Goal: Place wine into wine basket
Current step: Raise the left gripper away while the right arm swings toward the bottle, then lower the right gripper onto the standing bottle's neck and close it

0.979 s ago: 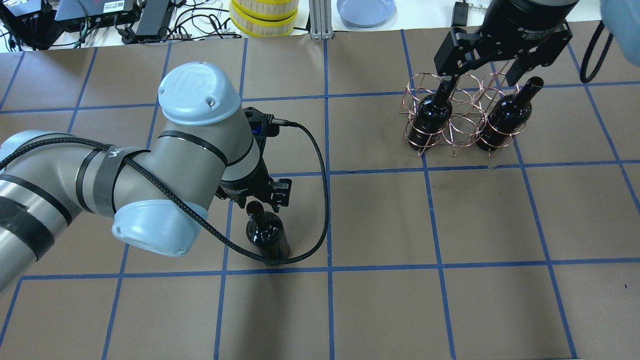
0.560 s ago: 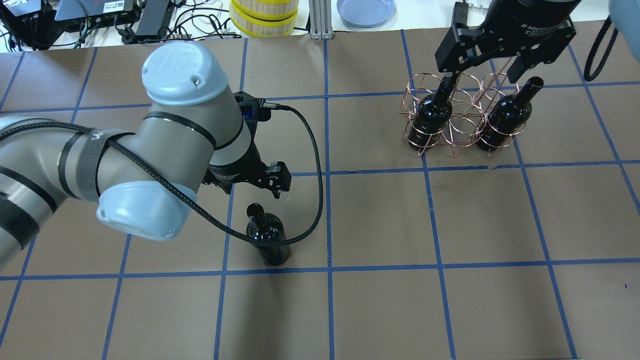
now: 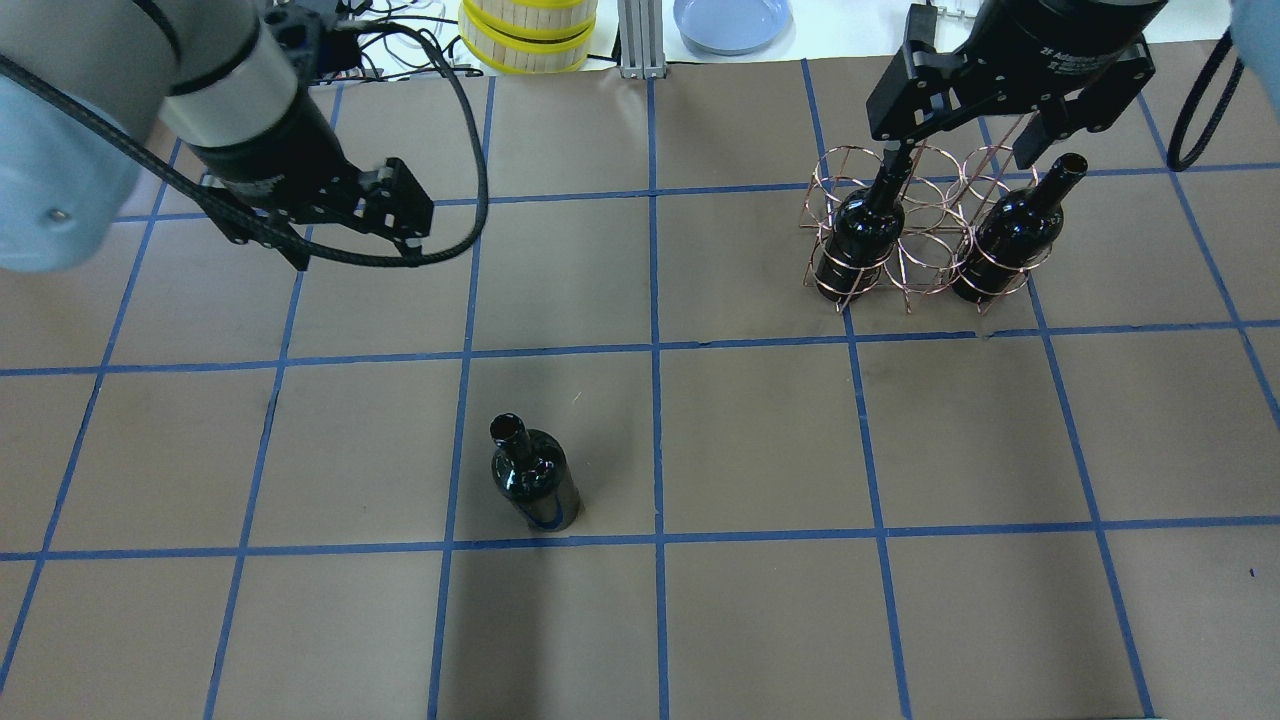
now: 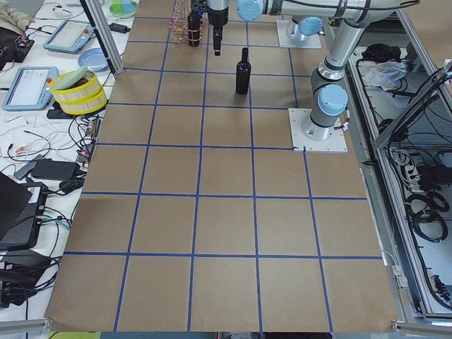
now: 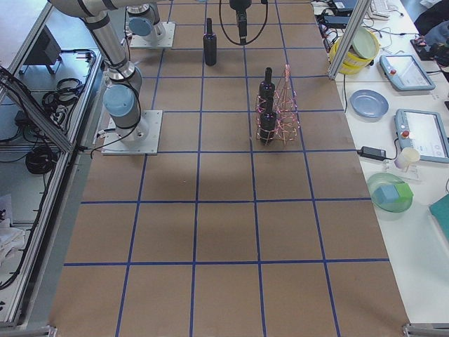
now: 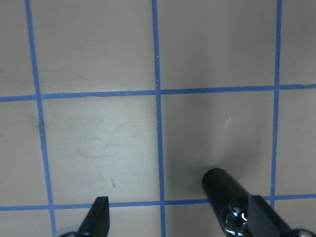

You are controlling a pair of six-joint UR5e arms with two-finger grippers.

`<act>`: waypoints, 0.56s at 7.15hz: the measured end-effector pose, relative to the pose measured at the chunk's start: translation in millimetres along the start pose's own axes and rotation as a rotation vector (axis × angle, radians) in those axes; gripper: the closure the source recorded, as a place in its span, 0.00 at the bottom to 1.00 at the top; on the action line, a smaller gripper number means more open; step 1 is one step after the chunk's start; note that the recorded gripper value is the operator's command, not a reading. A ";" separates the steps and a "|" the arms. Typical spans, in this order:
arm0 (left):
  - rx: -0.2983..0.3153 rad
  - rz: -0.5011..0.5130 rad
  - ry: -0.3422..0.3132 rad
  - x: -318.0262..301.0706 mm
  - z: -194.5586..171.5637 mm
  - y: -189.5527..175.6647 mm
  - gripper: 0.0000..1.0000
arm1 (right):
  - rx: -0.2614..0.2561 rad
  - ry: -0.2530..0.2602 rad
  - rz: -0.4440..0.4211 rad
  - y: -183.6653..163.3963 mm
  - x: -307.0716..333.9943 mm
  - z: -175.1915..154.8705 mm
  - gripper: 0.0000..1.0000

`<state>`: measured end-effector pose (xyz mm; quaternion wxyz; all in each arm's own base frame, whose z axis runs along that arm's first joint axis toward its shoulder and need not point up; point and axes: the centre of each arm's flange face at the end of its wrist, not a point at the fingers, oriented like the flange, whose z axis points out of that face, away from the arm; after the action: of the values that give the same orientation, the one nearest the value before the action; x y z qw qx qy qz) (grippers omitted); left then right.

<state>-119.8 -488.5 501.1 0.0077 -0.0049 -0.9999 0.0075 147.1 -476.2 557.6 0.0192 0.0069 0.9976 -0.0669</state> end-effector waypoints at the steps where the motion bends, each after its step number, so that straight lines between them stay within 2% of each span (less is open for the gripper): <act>1: -0.009 -0.013 0.000 -38.3 -16.6 -5.5 0.00 | 0.001 -0.006 0.015 4.6 -18.4 1.0 0.00; 4: -0.041 -0.069 -0.003 -155.1 -39.4 -2.5 0.00 | -0.035 -0.023 0.105 25.0 -141.0 28.7 0.00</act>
<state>35.8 -491.9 538.2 0.0065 0.0292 -0.9995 -0.0133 289.5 -456.9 531.4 0.0343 0.0584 0.9965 -0.0484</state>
